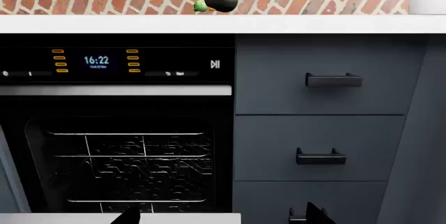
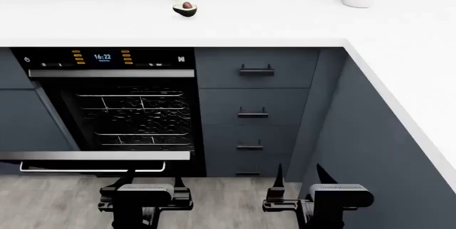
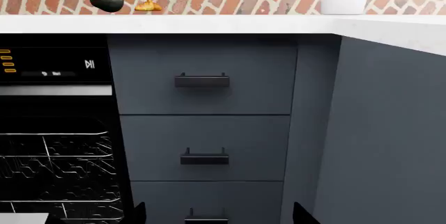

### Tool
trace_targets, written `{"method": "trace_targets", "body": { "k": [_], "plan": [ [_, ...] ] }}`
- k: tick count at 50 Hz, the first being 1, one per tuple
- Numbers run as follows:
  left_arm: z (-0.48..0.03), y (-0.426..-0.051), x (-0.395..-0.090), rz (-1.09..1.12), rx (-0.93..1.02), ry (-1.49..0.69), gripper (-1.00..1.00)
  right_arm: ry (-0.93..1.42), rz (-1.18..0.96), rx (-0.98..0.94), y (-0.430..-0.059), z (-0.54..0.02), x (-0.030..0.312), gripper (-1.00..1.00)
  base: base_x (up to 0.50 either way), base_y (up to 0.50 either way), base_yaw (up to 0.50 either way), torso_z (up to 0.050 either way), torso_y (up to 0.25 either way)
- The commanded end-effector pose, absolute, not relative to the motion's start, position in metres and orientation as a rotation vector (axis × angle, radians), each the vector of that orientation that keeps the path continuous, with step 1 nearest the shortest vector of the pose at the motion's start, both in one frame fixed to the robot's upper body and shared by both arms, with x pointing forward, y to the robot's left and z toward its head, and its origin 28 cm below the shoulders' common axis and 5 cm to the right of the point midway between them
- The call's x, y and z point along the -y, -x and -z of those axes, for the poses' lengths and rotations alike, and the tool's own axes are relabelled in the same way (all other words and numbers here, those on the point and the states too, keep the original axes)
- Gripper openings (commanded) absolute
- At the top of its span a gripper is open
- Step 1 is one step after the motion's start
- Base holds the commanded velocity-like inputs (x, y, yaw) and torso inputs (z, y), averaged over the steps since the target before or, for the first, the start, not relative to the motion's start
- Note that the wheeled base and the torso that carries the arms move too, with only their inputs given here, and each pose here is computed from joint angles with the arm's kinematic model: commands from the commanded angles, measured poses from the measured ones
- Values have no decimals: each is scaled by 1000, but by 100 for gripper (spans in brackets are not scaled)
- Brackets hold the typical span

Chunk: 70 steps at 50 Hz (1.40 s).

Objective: Close the dishwasher door

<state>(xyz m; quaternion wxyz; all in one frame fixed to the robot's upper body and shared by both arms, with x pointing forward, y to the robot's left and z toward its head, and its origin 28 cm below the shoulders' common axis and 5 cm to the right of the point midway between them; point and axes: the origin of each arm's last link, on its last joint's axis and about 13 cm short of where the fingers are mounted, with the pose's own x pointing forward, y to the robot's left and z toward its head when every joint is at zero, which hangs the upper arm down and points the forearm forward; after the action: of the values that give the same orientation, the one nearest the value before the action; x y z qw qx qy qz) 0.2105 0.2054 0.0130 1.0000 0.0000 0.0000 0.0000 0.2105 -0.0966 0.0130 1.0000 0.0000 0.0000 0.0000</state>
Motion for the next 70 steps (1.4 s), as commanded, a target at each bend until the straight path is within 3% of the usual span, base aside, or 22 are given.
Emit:
{"method": "trace_targets", "body": {
  "k": [1,14,70],
  "plan": [
    [-13,-211,-206,0,3,-2,100,6,0,3,-210,-13,97,100,0,0,0,0,0],
    [-15,-206,-206,7,57,-6,100,26,-51,27,-201,-13,96,100,0,0,0,-1,0],
    [0,-199,-206,10,11,-53,100,22,-32,37,-201,-13,97,100,0,0,0,-50,-2]
  ]
}}
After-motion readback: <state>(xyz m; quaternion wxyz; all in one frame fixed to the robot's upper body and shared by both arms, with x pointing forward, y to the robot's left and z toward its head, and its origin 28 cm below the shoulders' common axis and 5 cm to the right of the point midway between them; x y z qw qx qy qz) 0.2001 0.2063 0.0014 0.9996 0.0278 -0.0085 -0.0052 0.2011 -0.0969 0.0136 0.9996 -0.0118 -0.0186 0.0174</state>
